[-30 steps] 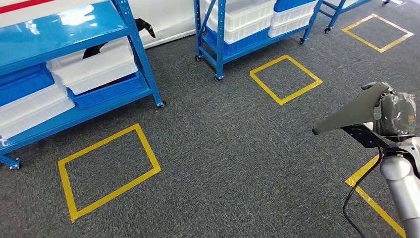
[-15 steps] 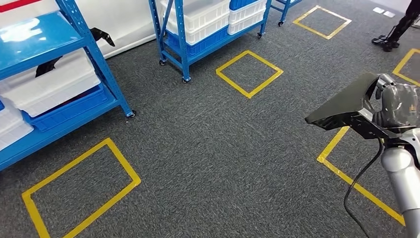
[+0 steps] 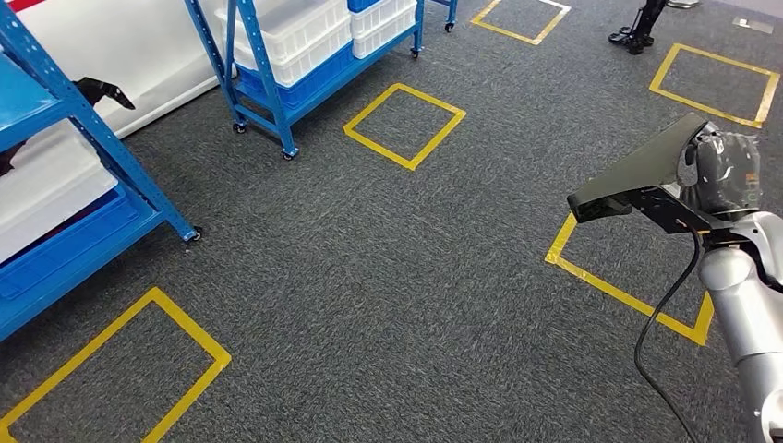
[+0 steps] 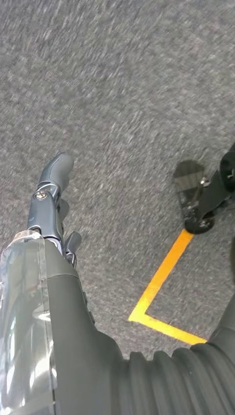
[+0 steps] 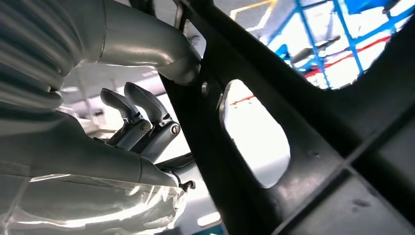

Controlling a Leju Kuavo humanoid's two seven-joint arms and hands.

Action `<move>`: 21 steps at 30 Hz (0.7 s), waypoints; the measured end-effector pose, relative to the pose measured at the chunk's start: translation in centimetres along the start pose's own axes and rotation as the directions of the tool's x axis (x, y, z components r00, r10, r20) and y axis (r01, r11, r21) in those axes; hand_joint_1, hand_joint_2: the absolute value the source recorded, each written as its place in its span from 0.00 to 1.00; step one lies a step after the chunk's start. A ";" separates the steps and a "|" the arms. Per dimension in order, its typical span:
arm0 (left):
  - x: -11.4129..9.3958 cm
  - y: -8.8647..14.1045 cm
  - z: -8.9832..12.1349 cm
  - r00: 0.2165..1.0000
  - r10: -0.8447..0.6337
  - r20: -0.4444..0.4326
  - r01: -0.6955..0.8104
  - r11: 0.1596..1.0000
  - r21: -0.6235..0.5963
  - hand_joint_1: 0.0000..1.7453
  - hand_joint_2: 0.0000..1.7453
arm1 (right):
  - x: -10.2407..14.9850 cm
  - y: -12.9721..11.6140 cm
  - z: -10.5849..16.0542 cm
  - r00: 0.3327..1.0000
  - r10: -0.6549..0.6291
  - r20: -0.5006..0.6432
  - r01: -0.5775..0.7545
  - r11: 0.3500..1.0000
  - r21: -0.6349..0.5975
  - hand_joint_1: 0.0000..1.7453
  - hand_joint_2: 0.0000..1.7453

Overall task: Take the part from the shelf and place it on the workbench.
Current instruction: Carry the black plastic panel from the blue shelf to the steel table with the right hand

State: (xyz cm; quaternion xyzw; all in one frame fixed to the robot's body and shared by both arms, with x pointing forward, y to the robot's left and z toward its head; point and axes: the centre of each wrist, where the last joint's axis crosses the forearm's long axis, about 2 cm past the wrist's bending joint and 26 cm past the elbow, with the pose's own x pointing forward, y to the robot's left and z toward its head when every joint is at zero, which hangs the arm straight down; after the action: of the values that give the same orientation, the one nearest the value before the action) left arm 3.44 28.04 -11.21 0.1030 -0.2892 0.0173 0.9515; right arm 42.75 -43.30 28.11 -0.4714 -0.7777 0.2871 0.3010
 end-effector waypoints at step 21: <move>-1.3 0.6 0.6 1.000 -0.010 -0.003 0.010 1.000 -0.013 0.00 1.00 | -1.8 -3.4 -5.0 0.978 0.183 -0.098 -0.175 0.980 0.091 1.00 1.00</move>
State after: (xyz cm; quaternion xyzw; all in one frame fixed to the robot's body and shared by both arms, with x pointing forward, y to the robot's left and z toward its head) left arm 1.96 28.54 -11.35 0.0984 -0.2872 0.0109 0.9527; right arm 45.21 -45.44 33.55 -0.5412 -0.7026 0.3194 0.3338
